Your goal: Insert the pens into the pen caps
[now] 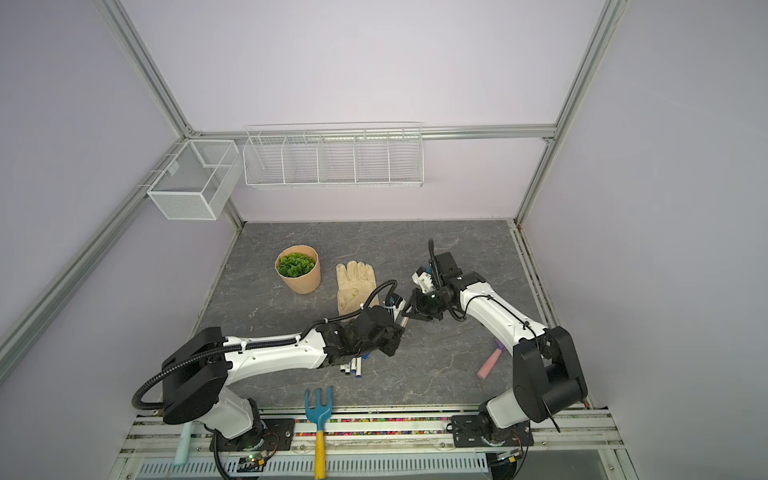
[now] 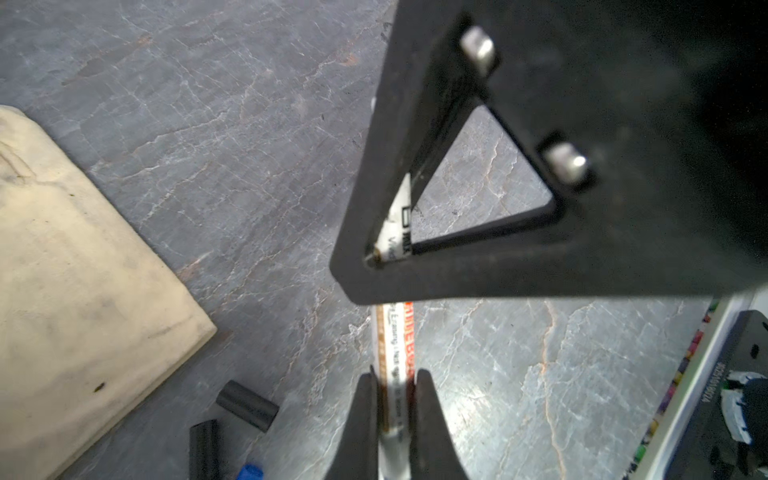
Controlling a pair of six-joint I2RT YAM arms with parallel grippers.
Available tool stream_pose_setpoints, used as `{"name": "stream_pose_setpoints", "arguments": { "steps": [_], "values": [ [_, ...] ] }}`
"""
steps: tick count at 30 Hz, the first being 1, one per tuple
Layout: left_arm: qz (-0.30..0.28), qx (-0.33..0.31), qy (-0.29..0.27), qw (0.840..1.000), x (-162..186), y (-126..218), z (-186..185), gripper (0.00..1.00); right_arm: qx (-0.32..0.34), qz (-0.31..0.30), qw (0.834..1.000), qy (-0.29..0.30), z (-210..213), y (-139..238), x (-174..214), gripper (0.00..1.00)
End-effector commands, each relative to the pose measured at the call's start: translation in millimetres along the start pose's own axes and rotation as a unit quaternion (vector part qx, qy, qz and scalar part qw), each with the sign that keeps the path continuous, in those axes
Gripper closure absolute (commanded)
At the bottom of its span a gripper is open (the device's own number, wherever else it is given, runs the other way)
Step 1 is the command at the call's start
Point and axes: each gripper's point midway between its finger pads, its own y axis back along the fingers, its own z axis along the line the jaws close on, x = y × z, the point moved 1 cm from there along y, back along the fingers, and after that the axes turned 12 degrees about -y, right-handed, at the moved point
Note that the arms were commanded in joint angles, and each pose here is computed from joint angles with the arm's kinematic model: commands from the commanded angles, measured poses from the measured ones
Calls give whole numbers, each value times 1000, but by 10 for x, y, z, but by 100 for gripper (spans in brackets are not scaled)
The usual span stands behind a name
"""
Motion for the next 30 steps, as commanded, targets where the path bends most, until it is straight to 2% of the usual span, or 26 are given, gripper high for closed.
{"name": "stream_pose_setpoints", "arguments": {
  "steps": [1, 4, 9, 16, 20, 22, 23, 26, 28, 30],
  "values": [
    [-39, 4, 8, 999, -248, 24, -27, 87, -1, -1, 1000, 12, 21, 8, 5, 88],
    [-27, 9, 9, 1000, -213, -46, -44, 73, -6, 0, 1000, 16, 44, 22, 15, 88],
    [-21, 10, 8, 1000, -228, -104, -51, 72, -8, 0, 1000, 19, 54, 32, 22, 89],
    [-25, 15, 6, 1000, -296, -112, -39, 82, -17, 4, 1000, 22, 79, 29, 33, 89],
    [-20, 15, 10, 1000, -259, -153, -20, 99, -23, 7, 999, 23, 105, 32, 42, 89],
    [-18, 14, 14, 1000, -238, -168, -17, 100, -24, 7, 999, 22, 102, 38, 44, 89],
    [-17, 13, 17, 1000, -226, -170, -7, 100, -19, 7, 1000, 20, 85, 40, 46, 85],
    [-8, -3, 23, 1000, -172, -149, 60, 100, 27, -11, 1000, 0, -80, 83, 1, 65],
    [-11, -21, 31, 999, -142, -111, 132, 100, 72, -27, 997, -19, -238, 128, -38, 56],
    [-10, -44, 41, 998, -85, -70, 220, 100, 124, -41, 991, -32, -411, 170, -68, 52]
  ]
}}
